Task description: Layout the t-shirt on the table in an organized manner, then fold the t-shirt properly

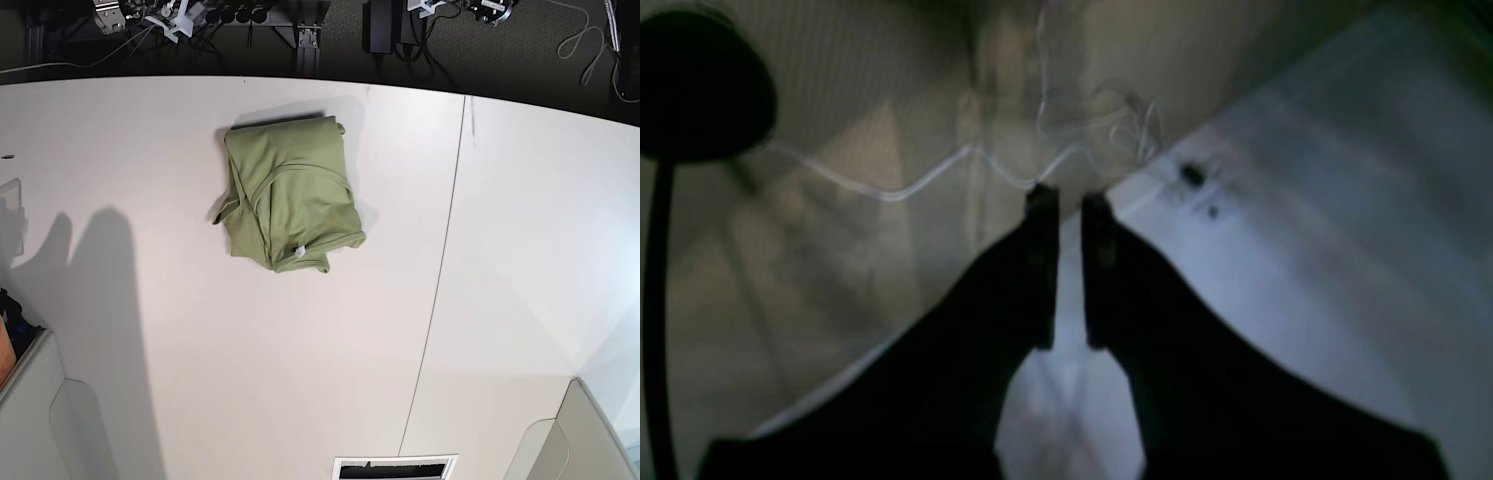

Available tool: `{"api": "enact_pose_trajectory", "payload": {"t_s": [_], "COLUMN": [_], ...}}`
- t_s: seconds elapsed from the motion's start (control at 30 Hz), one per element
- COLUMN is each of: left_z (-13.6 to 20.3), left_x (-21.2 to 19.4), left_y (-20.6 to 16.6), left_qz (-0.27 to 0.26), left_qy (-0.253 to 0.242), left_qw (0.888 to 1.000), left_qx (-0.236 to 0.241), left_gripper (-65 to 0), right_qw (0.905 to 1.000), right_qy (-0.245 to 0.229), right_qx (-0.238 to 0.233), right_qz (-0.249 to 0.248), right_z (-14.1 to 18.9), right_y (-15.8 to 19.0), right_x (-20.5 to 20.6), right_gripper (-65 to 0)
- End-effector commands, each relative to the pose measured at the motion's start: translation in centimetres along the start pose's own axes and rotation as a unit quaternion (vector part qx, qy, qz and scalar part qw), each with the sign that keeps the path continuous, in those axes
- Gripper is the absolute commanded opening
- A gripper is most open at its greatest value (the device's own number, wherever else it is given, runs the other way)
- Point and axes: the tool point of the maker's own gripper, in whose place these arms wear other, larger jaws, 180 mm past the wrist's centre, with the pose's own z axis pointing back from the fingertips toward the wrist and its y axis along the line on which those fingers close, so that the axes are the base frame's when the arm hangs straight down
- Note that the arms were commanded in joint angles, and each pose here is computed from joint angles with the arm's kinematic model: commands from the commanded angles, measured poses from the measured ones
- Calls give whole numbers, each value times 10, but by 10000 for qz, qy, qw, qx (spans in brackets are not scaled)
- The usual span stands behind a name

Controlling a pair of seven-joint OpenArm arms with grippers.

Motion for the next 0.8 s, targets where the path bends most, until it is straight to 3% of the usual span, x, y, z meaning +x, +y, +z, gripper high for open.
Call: {"api": "enact_pose_trajectory", "payload": {"t_s": [0.0,0.23,0.77], "left_z": [2,4,-12], "left_x": [4,38,72], "left_y": [2,-5,-52], "left_qz": [-6,-83,-407], "left_qy": [35,-264,-942], "left_qw": [10000,9996,9938], "left_qx": [-2,-61,-424], "left_gripper": [-581,-581,-581], "right_qw": [10000,9977,9910], "right_qy": [-9,-623,-1019], "right_qx": [13,284,755], "right_qz": [56,-24,-421], "right_z": [1,12,16], "right_y": [0,12,28], "right_x": [2,55,69], "right_gripper": [-650,-650,-650]}}
